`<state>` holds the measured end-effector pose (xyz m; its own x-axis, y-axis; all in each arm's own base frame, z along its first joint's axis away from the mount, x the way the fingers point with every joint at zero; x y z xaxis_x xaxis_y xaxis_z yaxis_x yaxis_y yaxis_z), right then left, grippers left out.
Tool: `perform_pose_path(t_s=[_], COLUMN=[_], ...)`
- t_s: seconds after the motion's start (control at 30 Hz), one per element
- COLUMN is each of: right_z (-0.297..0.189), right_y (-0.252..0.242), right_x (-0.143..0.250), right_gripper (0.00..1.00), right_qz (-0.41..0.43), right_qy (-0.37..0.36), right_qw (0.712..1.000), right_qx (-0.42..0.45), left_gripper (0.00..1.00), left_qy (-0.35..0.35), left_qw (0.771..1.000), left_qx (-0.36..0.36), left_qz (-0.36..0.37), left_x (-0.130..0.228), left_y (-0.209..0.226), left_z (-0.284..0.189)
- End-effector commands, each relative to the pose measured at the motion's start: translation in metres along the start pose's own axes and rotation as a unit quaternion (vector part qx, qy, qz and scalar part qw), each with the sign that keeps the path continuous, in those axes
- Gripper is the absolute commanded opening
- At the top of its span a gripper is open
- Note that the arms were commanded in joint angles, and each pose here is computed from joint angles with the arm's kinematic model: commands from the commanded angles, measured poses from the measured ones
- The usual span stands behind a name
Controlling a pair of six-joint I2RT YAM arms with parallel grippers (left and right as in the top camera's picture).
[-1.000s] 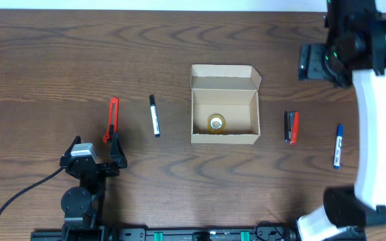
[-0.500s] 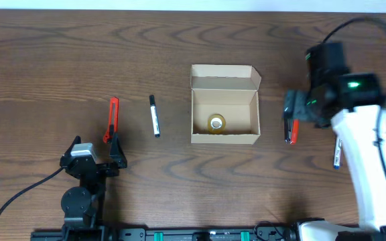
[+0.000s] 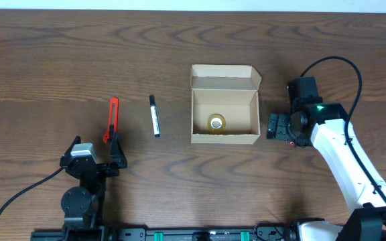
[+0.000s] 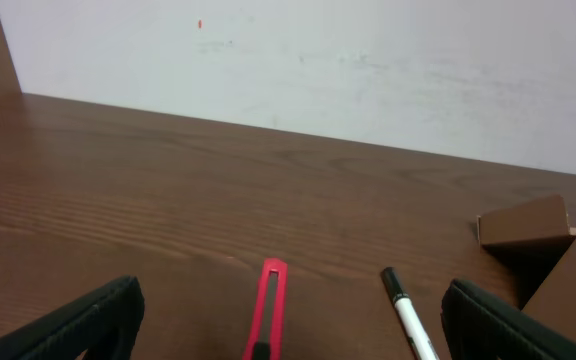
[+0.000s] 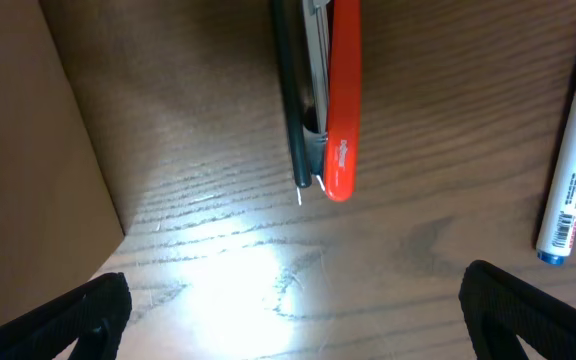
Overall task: Pack container
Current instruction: 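Lift the right gripper out and move it to the red stapler, then grasp the red stapler with the right gripper and lift it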
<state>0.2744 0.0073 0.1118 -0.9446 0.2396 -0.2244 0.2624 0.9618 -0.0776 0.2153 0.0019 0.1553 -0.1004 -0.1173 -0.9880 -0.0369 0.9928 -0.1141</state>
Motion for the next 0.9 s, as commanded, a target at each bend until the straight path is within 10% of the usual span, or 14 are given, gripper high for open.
perform_pose_path(t_s=[0.0,0.87], right_z=[-0.003,0.068], right_y=[-0.008,-0.007], right_x=[-0.006,-0.012], right_gripper=[0.99,0.99], right_qz=[0.029,0.026], right_qy=[-0.015,-0.012], right_qw=[0.999,0.998], right_qx=[-0.002,-0.059], left_gripper=[0.95,0.95], left_qy=[0.028,0.028], left_qw=[1.000,1.000], left_qx=[-0.011,-0.011], left_qz=[0.007,0.007], left_x=[0.015,0.015], left_y=[0.004,0.004], left_z=[0.000,0.000])
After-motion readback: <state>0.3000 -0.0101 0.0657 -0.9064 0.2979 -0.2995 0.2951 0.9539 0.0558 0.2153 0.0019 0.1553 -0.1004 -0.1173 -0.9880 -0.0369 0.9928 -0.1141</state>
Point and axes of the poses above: each gripper's point midway between its finger pads, its own z axis out along the fingers, its own y axis along the line the jaws close on, x = y × z, the point moved 3 cm from there along -z, back along the fingers, and after that the axes turned 1 degree about z, right-handed, at the moved point
